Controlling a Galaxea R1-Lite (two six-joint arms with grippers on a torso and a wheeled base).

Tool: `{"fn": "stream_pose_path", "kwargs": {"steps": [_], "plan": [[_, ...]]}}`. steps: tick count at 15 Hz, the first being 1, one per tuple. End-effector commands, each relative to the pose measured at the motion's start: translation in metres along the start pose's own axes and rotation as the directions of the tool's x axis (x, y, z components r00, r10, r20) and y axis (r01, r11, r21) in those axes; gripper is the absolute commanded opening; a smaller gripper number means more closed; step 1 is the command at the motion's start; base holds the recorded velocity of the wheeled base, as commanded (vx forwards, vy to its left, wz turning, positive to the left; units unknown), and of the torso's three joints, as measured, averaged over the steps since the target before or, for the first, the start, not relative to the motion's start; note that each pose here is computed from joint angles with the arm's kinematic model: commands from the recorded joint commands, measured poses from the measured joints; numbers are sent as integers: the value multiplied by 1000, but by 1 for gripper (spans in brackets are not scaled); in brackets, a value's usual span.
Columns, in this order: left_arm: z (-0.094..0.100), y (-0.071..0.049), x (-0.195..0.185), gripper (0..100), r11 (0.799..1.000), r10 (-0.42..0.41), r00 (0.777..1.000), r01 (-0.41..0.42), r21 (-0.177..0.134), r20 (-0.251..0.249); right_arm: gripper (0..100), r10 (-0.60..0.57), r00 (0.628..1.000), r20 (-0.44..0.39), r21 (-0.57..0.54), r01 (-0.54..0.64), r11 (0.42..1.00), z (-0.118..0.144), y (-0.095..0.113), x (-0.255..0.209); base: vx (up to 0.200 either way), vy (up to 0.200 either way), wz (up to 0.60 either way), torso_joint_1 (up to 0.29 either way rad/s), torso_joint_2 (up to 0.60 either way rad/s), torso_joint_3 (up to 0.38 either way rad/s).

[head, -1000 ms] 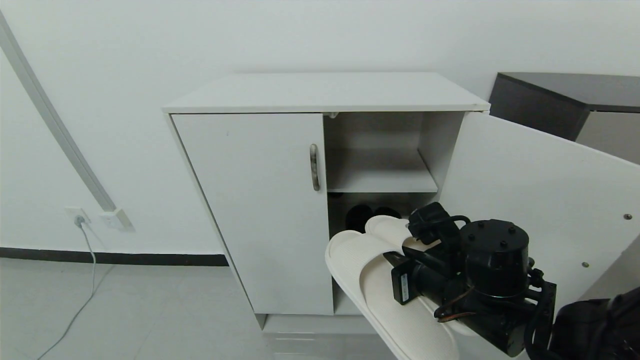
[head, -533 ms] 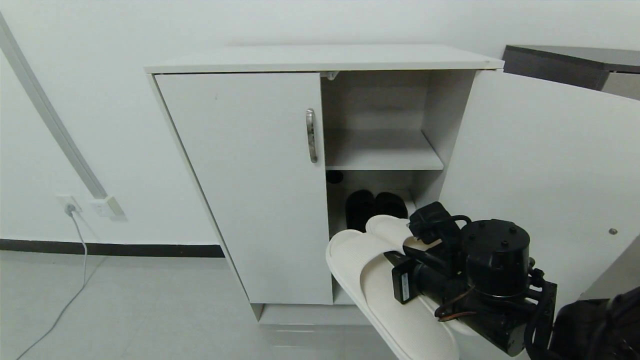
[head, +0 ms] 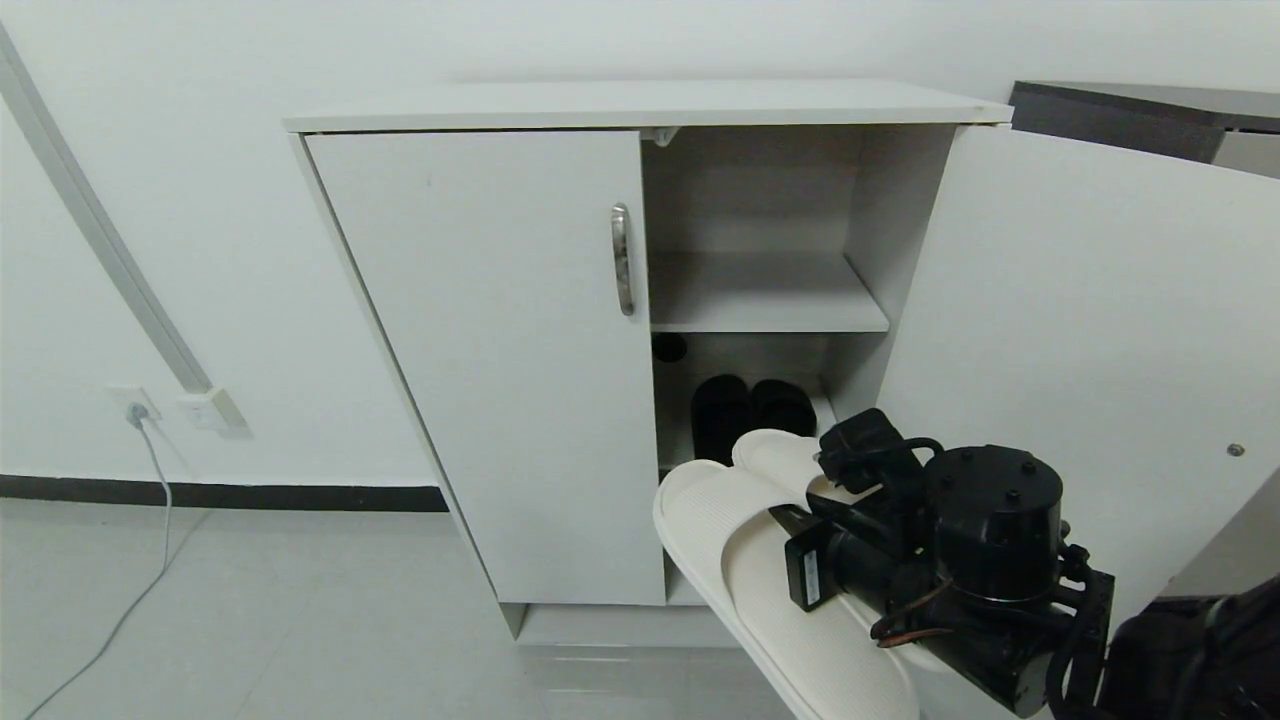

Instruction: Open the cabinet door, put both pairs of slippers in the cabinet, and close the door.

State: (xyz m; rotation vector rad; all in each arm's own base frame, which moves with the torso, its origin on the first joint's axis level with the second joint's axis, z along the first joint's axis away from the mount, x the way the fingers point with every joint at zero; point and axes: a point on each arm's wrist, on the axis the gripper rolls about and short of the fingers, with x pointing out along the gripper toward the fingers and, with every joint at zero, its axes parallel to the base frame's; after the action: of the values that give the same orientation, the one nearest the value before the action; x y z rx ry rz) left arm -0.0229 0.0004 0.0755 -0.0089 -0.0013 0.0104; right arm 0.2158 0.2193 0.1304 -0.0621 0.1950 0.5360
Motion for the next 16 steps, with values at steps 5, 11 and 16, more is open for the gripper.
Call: {"fn": "stream_pose_path", "kwargs": {"steps": [5, 11, 16], "plan": [[0, 0, 0, 0, 1000, 0, 1000, 0, 0, -1, 0, 3, 1000, -6, -3, -3, 1000, -2, 1, 0, 0, 0, -120, 0, 0, 0], [0, 0, 0, 0, 1000, -1, 1000, 1, 1, -1, 0, -255, 967, 14, 44, 254, 966, 34, 20, 37, 0, 0, 0, 0, 0, 0], [0, 0, 0, 0, 1000, -1, 1000, 1, 1, -1, 0, -393, 920, -15, 82, 393, 916, 103, 46, 40, 0, 0, 0, 0, 0, 0]]}}
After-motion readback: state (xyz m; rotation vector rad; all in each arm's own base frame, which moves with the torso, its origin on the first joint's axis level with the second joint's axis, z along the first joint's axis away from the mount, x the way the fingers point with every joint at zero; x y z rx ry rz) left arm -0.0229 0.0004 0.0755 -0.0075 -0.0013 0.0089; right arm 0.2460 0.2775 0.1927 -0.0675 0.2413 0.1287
